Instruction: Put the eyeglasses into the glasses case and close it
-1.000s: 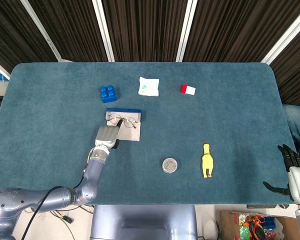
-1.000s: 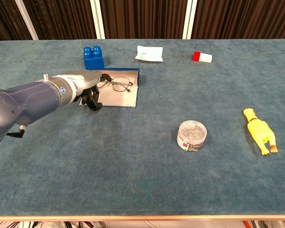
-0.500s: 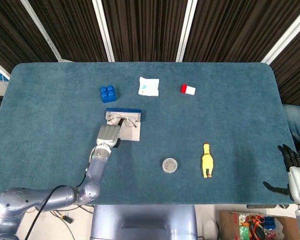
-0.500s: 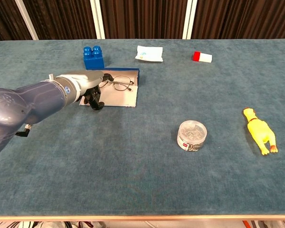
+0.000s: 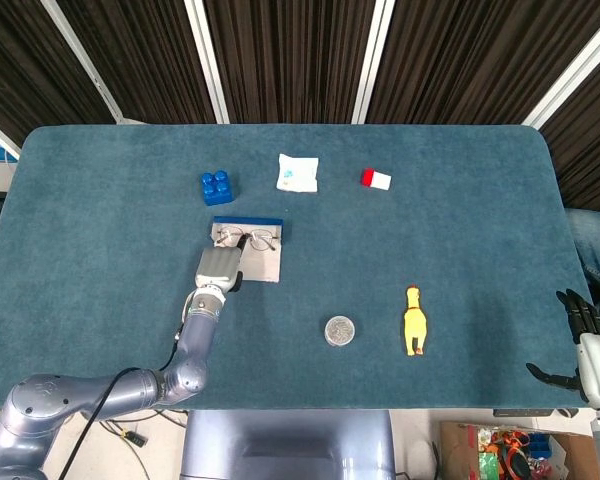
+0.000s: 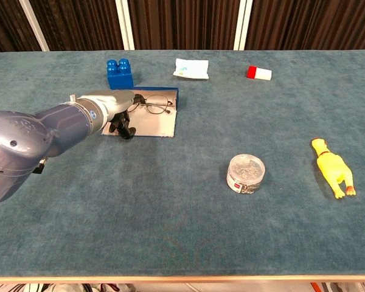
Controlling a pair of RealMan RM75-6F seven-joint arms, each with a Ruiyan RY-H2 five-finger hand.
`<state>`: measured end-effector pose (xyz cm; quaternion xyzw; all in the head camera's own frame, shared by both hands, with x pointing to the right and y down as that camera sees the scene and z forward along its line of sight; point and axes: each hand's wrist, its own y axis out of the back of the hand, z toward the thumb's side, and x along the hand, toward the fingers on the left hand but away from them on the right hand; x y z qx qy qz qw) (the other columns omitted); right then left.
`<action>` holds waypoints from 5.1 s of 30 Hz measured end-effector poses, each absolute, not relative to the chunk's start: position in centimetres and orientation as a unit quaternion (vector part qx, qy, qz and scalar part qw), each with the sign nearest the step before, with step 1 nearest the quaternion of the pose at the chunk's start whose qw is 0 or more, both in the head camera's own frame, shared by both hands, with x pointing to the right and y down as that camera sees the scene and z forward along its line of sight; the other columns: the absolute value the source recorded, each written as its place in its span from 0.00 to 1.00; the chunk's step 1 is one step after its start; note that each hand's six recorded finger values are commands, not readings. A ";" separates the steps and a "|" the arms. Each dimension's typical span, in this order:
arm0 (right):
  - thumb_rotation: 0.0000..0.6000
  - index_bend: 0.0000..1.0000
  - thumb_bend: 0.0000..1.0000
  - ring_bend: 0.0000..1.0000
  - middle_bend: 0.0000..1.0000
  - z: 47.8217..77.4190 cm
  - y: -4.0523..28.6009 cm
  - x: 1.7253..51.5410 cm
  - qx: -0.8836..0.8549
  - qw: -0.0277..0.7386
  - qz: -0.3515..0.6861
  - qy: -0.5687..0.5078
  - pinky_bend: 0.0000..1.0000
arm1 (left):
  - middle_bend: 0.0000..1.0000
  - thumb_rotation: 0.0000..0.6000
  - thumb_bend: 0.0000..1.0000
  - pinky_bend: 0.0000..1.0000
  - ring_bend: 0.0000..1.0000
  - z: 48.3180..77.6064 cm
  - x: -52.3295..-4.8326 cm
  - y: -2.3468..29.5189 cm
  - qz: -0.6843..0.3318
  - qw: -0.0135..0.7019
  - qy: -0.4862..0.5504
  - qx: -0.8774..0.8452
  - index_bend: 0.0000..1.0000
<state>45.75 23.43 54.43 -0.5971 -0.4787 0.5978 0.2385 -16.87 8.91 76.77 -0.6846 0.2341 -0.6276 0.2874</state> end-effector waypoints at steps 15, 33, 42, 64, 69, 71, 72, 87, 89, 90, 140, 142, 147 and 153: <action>1.00 0.00 0.10 0.06 0.00 54.4 23.4 45.8 -0.597 0.235 0.598 -0.481 0.19 | 0.62 1.00 0.45 0.77 0.68 77.4 -16.0 7.6 -0.635 0.289 0.246 -0.673 0.00; 1.00 0.00 0.10 0.06 0.00 54.5 23.4 45.9 -0.596 0.234 0.599 -0.480 0.19 | 0.61 1.00 0.45 0.77 0.68 77.7 -14.8 7.7 -0.635 0.312 0.233 -0.667 0.00; 1.00 0.00 0.10 0.06 0.00 54.5 23.4 45.8 -0.597 0.234 0.599 -0.480 0.19 | 0.58 1.00 0.43 0.77 0.65 75.7 -14.9 8.9 -0.628 0.333 0.225 -0.667 0.00; 1.00 0.00 0.10 0.06 0.00 54.5 23.4 45.9 -0.600 0.224 0.596 -0.484 0.19 | 0.11 1.00 0.11 0.08 0.01 72.7 -18.2 10.5 -0.574 0.393 0.218 -0.685 0.11; 1.00 0.00 0.10 0.06 0.00 54.4 23.4 45.9 -0.600 0.224 0.595 -0.486 0.19 | 0.11 1.00 0.11 0.08 0.01 73.3 -18.4 10.6 -0.569 0.406 0.207 -0.685 0.11; 1.00 0.00 0.10 0.06 0.00 54.4 23.4 45.9 -0.599 0.225 0.595 -0.486 0.19 | 0.11 1.00 0.11 0.08 0.01 73.5 -18.5 10.6 -0.567 0.413 0.204 -0.683 0.11; 1.00 0.00 0.10 0.06 0.00 54.4 23.4 45.9 -0.600 0.225 0.595 -0.486 0.19 | 0.11 1.00 0.11 0.08 0.01 73.6 -18.5 10.6 -0.566 0.417 0.203 -0.681 0.11; 1.00 0.00 0.10 0.06 0.00 54.4 23.4 45.9 -0.599 0.224 0.594 -0.488 0.19 | 0.11 1.00 0.14 0.08 0.01 75.7 -17.4 10.6 -0.567 0.436 0.196 -0.671 0.18; 1.00 0.00 0.10 0.06 0.00 54.4 23.4 45.9 -0.600 0.224 0.594 -0.488 0.19 | 0.11 1.00 0.15 0.08 0.01 75.8 -17.1 10.6 -0.566 0.439 0.196 -0.670 0.20; 1.00 0.00 0.10 0.06 0.00 54.4 23.4 45.9 -0.600 0.224 0.594 -0.488 0.19 | 0.11 1.00 0.15 0.08 0.01 75.8 -17.0 10.6 -0.566 0.439 0.197 -0.669 0.21; 1.00 0.00 0.10 0.06 0.00 54.4 23.4 46.0 -0.599 0.215 0.596 -0.490 0.19 | 0.11 1.00 0.23 0.08 0.01 75.8 -15.7 9.2 -0.564 0.460 0.217 -0.651 0.28; 1.00 0.00 0.10 0.06 0.00 54.4 23.4 46.0 -0.599 0.214 0.596 -0.490 0.19 | 0.11 1.00 0.28 0.08 0.01 75.7 -15.7 9.0 -0.564 0.461 0.219 -0.649 0.29; 1.00 0.00 0.10 0.06 0.00 54.5 23.5 46.0 -0.600 0.212 0.596 -0.490 0.19 | 0.11 1.00 0.33 0.08 0.01 75.5 -15.5 8.7 -0.560 0.473 0.223 -0.643 0.31; 1.00 0.00 0.10 0.06 0.00 54.4 23.5 46.0 -0.601 0.211 0.595 -0.491 0.19 | 0.11 1.00 0.36 0.08 0.01 75.2 -15.5 7.7 -0.559 0.492 0.227 -0.628 0.35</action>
